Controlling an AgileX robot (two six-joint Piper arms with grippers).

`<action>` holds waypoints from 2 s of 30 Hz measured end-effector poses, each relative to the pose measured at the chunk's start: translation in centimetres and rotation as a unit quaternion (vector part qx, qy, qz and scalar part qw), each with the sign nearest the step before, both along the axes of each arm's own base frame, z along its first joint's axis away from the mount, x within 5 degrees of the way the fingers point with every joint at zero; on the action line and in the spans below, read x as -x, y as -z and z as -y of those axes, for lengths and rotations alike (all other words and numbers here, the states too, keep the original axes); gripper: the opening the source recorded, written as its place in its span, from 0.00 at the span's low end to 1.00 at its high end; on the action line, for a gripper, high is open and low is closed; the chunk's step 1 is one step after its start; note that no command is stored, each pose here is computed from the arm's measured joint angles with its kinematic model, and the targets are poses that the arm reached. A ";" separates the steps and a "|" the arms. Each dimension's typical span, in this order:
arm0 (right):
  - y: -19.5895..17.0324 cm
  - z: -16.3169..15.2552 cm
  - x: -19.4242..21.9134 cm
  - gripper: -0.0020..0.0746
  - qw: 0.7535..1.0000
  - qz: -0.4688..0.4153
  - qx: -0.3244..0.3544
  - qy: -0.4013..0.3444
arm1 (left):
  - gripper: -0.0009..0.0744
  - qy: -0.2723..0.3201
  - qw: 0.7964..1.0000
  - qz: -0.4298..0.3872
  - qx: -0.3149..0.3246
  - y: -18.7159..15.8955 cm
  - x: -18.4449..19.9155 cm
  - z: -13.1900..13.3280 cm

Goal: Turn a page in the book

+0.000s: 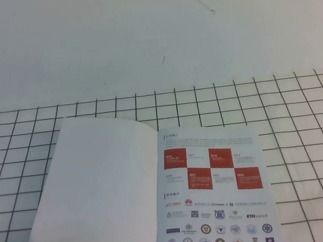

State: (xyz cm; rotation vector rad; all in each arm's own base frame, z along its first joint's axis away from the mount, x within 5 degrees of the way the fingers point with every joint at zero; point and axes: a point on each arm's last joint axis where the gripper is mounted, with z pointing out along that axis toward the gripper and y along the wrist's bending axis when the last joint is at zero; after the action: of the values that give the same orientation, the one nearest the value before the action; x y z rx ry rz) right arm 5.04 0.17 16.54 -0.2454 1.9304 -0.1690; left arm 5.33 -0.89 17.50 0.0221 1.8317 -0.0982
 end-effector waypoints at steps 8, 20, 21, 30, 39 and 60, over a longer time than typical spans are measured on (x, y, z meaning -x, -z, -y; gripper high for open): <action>0.0 0.0 0.0 0.02 1.000 0.000 -0.001 0.000 | 0.01 0.000 1.000 0.000 0.000 0.0 0.0 0.0; 0.0 0.0 0.0 0.02 1.000 0.000 -0.002 0.000 | 0.01 0.000 1.000 0.002 0.002 0.0 0.0 0.0; 0.0 0.0 0.0 0.02 1.000 0.000 -0.002 0.000 | 0.01 0.000 1.000 0.002 0.002 0.0 0.0 0.0; 0.0 0.0 0.0 0.02 1.000 0.000 -0.002 0.000 | 0.01 -0.001 1.000 0.002 0.003 0.0 0.0 0.0; 0.0 0.0 0.0 0.02 1.000 0.000 -0.003 0.000 | 0.01 -0.001 1.000 0.003 0.004 -0.1 0.0 0.0; -4.9 0.8 -0.4 0.02 0.953 0.277 -0.114 0.056 | 0.01 -0.049 0.934 0.118 0.334 -2.7 -0.3 -0.4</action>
State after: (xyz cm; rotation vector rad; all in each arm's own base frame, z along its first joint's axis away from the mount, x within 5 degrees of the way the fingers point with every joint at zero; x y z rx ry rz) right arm 5.48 -0.64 21.46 0.0648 1.3871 -0.0763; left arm 5.65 -0.50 20.16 -0.5134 1.4772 -0.6171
